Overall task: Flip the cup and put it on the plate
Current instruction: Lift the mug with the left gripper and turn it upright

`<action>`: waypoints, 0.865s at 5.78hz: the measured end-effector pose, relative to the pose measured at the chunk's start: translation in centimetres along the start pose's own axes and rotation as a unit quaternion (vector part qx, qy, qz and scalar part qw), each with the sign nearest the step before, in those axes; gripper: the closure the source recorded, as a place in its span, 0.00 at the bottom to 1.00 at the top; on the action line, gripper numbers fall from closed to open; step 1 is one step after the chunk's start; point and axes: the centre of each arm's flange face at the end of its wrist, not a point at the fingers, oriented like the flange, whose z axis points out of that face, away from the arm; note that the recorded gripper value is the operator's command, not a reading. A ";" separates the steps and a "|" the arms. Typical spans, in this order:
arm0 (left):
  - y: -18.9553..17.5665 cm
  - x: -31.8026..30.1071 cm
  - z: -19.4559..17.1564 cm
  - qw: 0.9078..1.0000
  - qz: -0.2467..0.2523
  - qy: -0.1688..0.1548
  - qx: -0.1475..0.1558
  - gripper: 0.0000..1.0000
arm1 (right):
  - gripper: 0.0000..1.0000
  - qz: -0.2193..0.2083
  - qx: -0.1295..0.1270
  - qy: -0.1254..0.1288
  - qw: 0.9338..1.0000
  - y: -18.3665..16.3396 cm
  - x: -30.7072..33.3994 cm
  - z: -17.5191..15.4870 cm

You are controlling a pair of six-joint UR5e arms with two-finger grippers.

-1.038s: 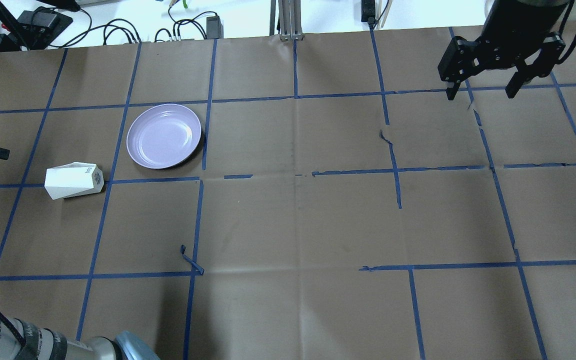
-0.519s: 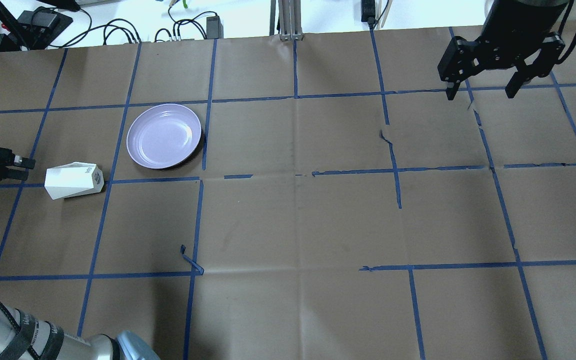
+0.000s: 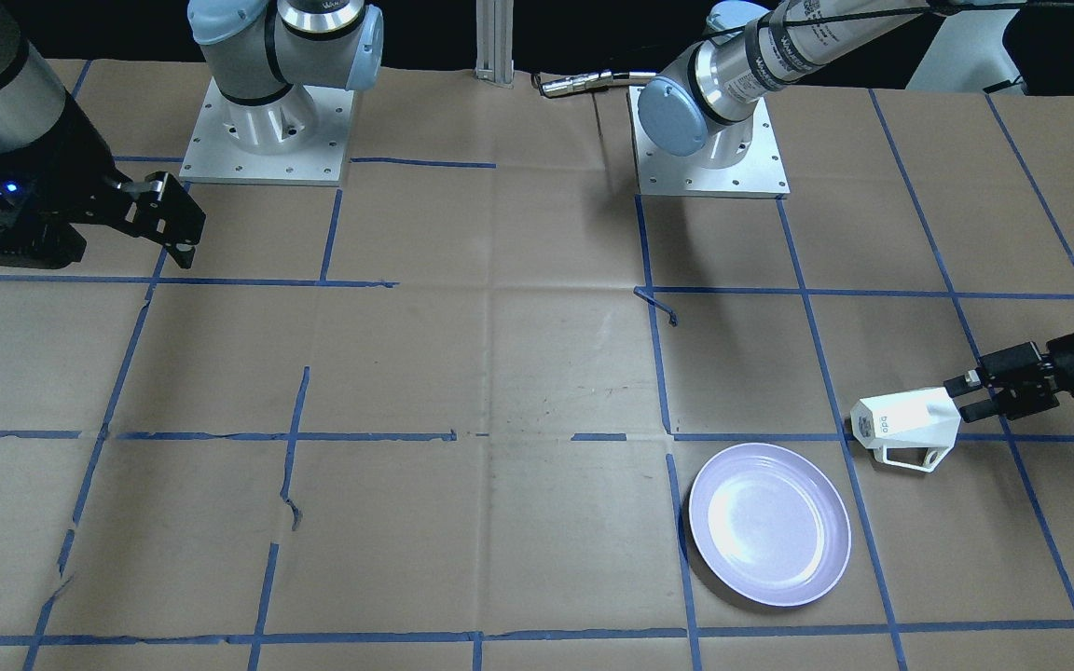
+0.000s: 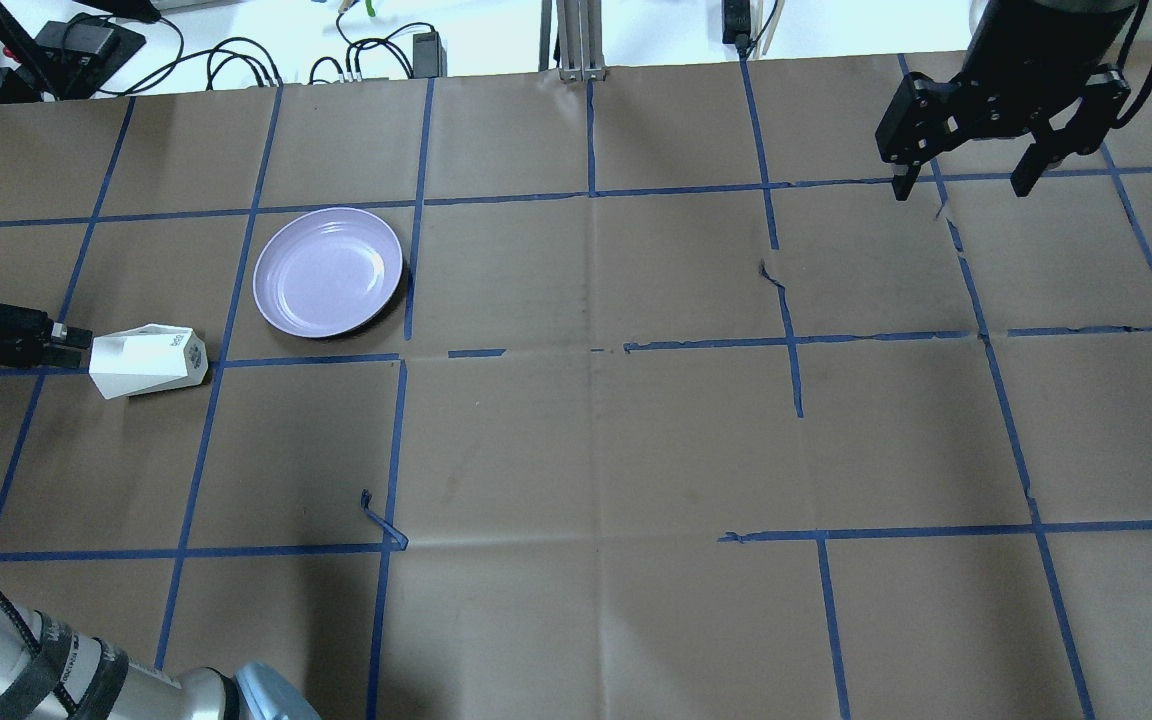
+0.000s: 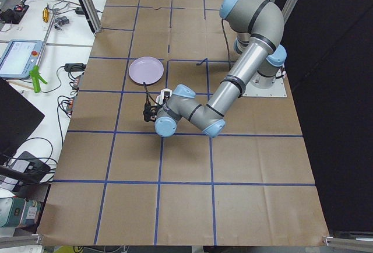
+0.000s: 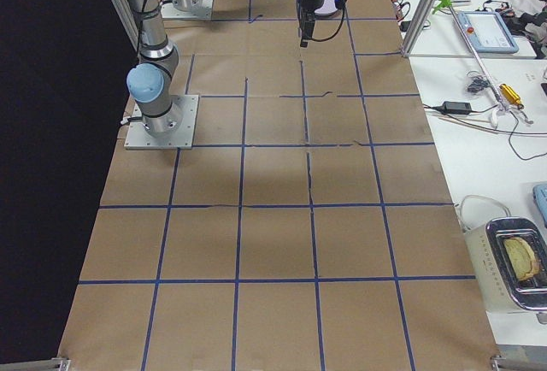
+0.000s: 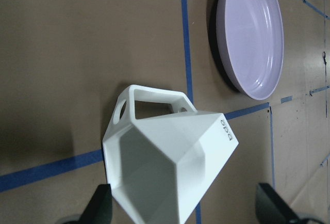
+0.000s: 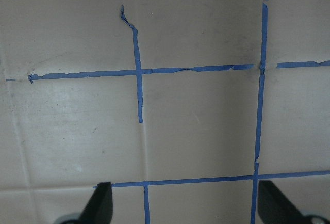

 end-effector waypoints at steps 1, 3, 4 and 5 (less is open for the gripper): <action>-0.1 0.0 0.7 1.000 0.002 0.011 0.004 0.24 | 0.00 0.000 0.000 0.000 1.000 0.0 0.0 0.0; -1.0 1.8 2.5 0.999 0.008 0.030 0.015 0.89 | 0.00 0.000 0.000 0.000 1.000 0.0 0.0 0.0; -1.5 2.6 2.7 0.999 0.012 0.031 0.017 1.00 | 0.00 0.000 0.000 0.000 1.000 0.0 0.0 0.0; -1.7 3.2 2.5 0.999 0.012 0.029 0.018 1.00 | 0.00 0.000 0.000 0.000 1.000 0.0 0.0 0.0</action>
